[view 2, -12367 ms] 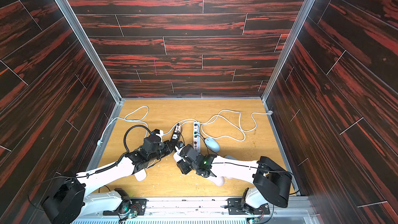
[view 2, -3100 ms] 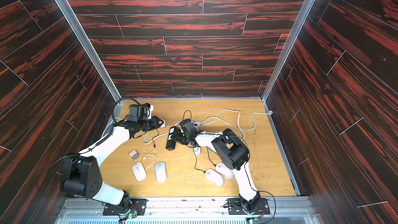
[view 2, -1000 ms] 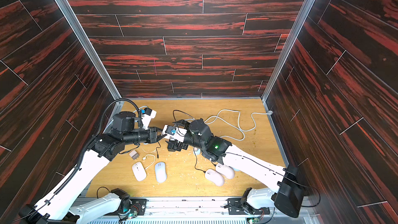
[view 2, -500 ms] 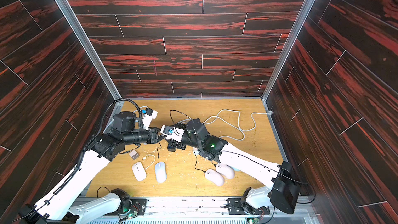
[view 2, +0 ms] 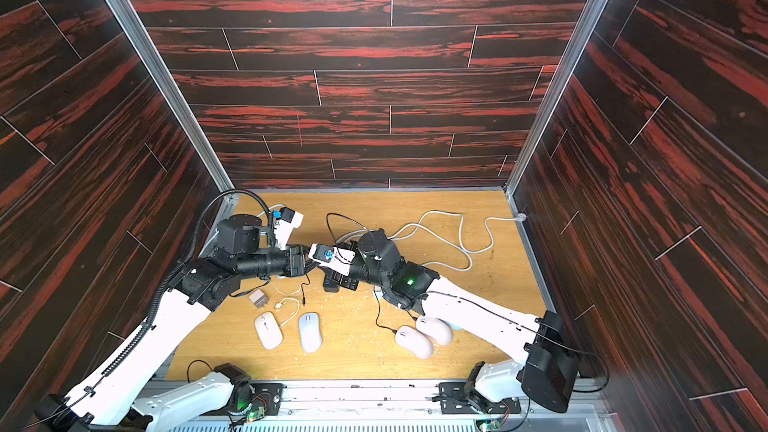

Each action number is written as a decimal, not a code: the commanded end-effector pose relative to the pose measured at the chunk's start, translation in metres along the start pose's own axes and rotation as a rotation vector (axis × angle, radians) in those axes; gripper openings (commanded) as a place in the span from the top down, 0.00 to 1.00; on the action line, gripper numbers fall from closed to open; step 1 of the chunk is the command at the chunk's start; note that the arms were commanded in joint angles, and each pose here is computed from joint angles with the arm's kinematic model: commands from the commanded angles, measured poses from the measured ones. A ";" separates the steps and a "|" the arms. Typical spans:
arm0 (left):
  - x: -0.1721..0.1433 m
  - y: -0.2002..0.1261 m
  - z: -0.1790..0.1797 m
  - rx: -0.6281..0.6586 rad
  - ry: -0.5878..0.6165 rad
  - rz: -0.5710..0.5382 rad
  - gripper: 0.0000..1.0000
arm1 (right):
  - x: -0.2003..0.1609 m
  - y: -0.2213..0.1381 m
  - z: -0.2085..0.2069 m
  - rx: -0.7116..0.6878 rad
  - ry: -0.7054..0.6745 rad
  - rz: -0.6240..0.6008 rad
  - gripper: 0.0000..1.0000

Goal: Unplug the wireless mouse
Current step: Remove the power cord from the plug.

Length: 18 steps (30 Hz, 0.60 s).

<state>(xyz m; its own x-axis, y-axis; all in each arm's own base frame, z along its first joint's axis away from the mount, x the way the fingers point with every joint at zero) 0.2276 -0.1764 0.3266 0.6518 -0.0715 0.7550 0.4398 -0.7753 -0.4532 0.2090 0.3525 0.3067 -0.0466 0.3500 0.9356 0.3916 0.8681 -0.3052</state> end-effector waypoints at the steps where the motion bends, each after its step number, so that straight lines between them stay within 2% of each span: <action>1: 0.015 -0.021 -0.011 0.030 0.058 -0.103 0.41 | 0.010 -0.006 -0.001 -0.010 0.014 -0.030 0.78; 2: 0.016 -0.023 -0.010 0.043 0.060 -0.119 0.35 | 0.010 -0.007 -0.001 -0.008 0.017 -0.031 0.78; 5: 0.020 -0.033 -0.009 0.090 0.062 -0.178 0.36 | 0.010 -0.008 0.000 -0.002 0.022 -0.032 0.78; 10: 0.022 -0.037 -0.005 0.132 0.055 -0.211 0.50 | 0.009 -0.009 0.002 0.006 0.027 -0.028 0.79; 18: 0.018 -0.025 0.001 0.126 0.031 -0.162 0.56 | 0.010 -0.010 0.004 0.019 0.026 -0.032 0.81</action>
<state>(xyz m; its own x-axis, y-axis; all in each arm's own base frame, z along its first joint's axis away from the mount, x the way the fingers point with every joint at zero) 0.2274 -0.1573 0.3557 0.5371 0.0299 0.8430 0.6135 -0.6997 -0.3661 0.2076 0.3521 0.3051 -0.0265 0.3508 0.9361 0.3847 0.8679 -0.3143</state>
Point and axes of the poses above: each gripper's point midway between its finger pads, its own y axis out along the fingers, its own z axis along the line the jaws close on, x = y × z, the point moved 5 cm from there along -y, back along the fingers, and after that the axes turned 13 degrees about y, right-handed, at the moved point
